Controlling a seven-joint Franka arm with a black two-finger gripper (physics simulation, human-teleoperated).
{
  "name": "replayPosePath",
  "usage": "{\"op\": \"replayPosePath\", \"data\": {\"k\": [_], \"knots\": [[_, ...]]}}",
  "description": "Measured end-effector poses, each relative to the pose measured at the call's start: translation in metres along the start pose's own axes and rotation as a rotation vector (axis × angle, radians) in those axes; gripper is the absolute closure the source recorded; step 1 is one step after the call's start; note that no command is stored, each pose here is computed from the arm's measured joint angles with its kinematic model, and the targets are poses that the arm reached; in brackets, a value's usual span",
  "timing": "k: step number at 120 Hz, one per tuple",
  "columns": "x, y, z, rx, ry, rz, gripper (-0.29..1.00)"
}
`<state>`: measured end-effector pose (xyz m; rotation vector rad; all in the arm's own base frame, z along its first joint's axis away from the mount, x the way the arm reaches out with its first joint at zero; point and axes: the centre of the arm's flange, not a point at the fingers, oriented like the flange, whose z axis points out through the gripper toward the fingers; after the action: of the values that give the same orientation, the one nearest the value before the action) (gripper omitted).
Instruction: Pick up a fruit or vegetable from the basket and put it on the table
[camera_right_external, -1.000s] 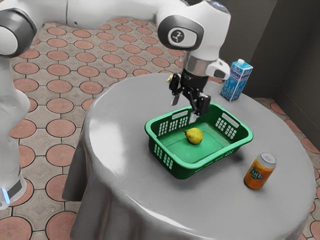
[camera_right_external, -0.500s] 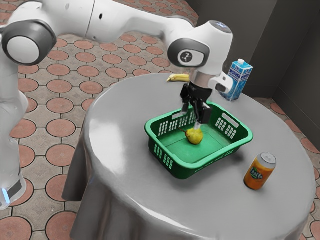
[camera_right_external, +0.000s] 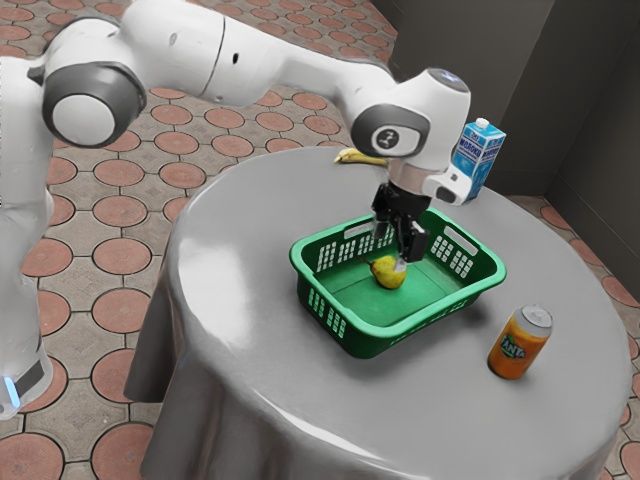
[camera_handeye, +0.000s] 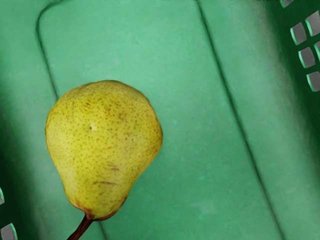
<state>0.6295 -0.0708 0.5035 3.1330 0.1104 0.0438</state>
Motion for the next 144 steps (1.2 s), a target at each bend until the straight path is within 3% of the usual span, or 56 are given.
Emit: {"op": "replayPosePath", "data": {"k": [21, 144], "knots": [[0.01, -0.023, 0.011, -0.009, 0.004, -0.011, 0.0], [0.042, -0.032, 0.083, -0.041, -0.027, 0.044, 0.01]]}}
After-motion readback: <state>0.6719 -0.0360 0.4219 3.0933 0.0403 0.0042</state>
